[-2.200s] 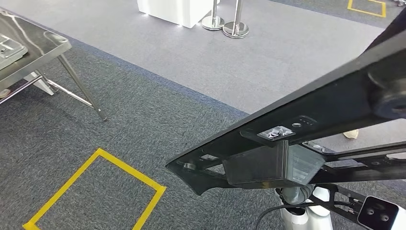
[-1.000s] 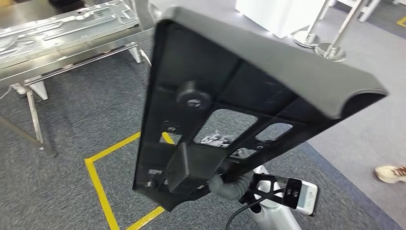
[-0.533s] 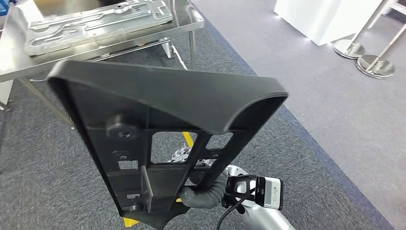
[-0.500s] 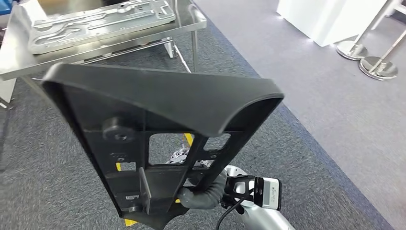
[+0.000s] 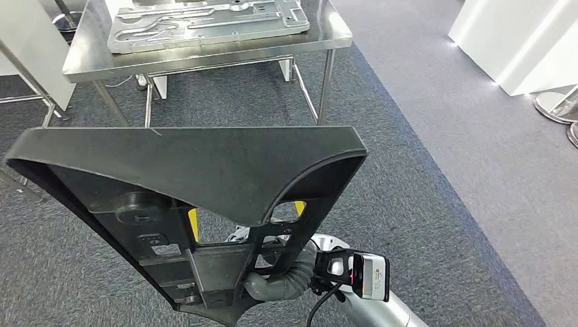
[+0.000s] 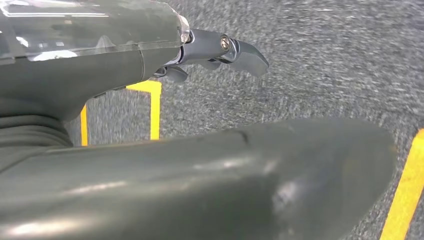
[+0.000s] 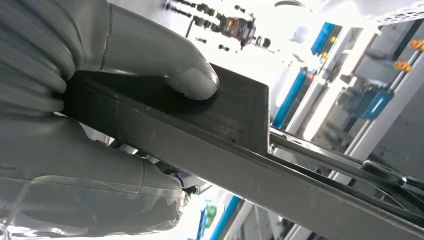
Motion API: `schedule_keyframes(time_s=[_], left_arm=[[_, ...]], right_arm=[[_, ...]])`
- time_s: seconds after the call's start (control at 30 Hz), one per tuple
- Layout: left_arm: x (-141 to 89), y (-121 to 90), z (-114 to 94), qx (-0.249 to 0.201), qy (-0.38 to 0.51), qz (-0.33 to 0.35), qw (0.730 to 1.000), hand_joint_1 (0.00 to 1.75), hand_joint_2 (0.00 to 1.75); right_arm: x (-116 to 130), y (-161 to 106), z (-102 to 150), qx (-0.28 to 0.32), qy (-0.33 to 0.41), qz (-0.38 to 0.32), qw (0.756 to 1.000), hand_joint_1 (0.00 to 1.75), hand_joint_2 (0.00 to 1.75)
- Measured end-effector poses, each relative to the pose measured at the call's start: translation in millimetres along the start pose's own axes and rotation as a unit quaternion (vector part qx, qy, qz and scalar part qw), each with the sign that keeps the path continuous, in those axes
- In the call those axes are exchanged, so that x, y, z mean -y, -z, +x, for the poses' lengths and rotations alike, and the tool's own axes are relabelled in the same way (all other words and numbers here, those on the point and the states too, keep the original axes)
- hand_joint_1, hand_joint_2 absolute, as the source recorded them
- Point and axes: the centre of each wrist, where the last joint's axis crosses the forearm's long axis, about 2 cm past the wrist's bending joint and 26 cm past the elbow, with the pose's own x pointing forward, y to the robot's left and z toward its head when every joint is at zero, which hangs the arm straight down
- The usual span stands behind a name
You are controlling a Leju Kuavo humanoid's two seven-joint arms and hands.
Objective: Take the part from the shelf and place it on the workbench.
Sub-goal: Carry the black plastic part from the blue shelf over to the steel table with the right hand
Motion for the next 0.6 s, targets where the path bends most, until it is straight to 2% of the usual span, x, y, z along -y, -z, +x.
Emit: schedule_keyframes(time_s=[0.6], left_arm=[[0.0,0.1,0.3,0.000,0.000,0.000,1.000,0.00,0.00]], right_arm=[[0.9,0.7,-0.9,-0.003,0.000,0.006,1.000,1.75,1.75]])
